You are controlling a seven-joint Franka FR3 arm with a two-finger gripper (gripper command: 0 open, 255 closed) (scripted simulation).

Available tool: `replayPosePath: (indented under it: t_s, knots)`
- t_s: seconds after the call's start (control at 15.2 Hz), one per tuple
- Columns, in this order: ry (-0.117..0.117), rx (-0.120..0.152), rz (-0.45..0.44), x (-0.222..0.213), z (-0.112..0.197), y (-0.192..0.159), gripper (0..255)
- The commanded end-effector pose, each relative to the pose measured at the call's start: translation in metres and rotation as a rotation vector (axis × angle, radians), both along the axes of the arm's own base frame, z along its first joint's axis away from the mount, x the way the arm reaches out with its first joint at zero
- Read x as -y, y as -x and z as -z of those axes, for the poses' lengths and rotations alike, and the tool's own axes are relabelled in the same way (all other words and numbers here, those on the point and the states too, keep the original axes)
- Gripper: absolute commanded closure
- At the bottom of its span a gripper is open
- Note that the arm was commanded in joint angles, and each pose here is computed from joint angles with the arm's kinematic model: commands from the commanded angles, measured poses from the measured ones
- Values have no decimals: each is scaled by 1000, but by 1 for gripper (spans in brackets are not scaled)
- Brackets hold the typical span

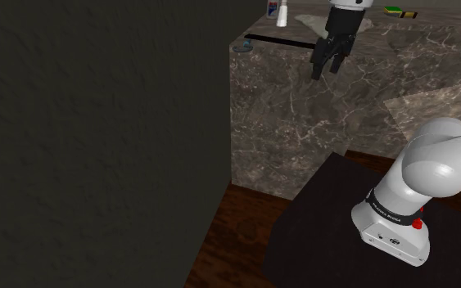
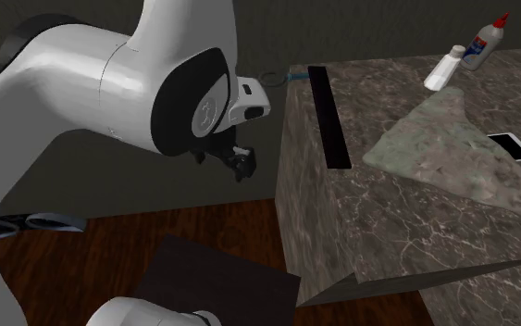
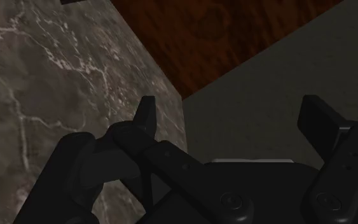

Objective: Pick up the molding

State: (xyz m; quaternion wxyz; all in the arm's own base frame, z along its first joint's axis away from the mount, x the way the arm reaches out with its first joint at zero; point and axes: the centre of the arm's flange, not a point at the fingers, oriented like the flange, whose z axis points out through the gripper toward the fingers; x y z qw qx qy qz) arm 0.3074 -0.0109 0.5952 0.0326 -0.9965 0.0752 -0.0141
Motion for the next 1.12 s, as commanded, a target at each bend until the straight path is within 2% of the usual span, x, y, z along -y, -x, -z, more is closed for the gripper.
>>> replayPosePath:
  t_s: [0.0,1.06]
  knots:
    - [0,0,0,0,0,0,0]
    - [18,10,-240,135,-32,-158,0]
